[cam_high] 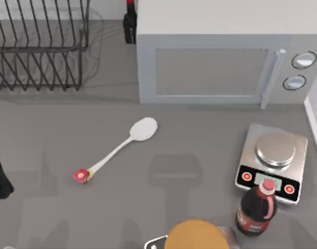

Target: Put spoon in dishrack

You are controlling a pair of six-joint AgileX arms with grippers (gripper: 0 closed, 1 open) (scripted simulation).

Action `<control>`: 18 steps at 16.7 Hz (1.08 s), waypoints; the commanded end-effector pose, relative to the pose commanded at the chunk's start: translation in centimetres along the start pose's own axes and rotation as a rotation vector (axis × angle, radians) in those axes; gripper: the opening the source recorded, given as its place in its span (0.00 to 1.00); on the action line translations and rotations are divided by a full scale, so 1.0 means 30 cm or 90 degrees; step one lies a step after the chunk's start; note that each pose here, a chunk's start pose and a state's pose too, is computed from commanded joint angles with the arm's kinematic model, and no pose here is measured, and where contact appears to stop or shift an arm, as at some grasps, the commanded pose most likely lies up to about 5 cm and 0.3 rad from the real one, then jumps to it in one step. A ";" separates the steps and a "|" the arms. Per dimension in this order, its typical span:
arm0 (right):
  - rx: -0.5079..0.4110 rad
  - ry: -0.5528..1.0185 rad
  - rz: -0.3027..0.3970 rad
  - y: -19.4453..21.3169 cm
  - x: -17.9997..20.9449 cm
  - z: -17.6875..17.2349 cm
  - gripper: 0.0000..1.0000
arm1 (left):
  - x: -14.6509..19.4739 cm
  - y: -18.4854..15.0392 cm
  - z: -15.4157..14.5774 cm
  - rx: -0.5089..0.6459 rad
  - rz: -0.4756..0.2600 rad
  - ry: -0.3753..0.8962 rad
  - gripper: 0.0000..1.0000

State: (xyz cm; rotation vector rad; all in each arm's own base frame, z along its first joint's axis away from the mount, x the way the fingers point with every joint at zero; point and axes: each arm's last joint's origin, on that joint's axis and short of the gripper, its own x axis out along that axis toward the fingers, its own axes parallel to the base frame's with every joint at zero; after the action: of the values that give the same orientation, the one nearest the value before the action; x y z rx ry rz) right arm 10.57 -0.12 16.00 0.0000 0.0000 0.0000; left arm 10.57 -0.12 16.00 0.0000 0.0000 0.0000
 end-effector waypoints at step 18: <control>0.000 0.000 0.000 0.000 0.000 0.000 1.00 | 0.406 -0.219 0.361 0.201 -0.230 0.563 1.00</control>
State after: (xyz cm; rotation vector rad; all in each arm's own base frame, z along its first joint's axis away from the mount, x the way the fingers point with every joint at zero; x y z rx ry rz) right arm 10.57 -0.12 16.00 0.0000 0.0000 0.0000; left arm 22.76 -6.70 26.84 0.3160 0.8851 -0.3620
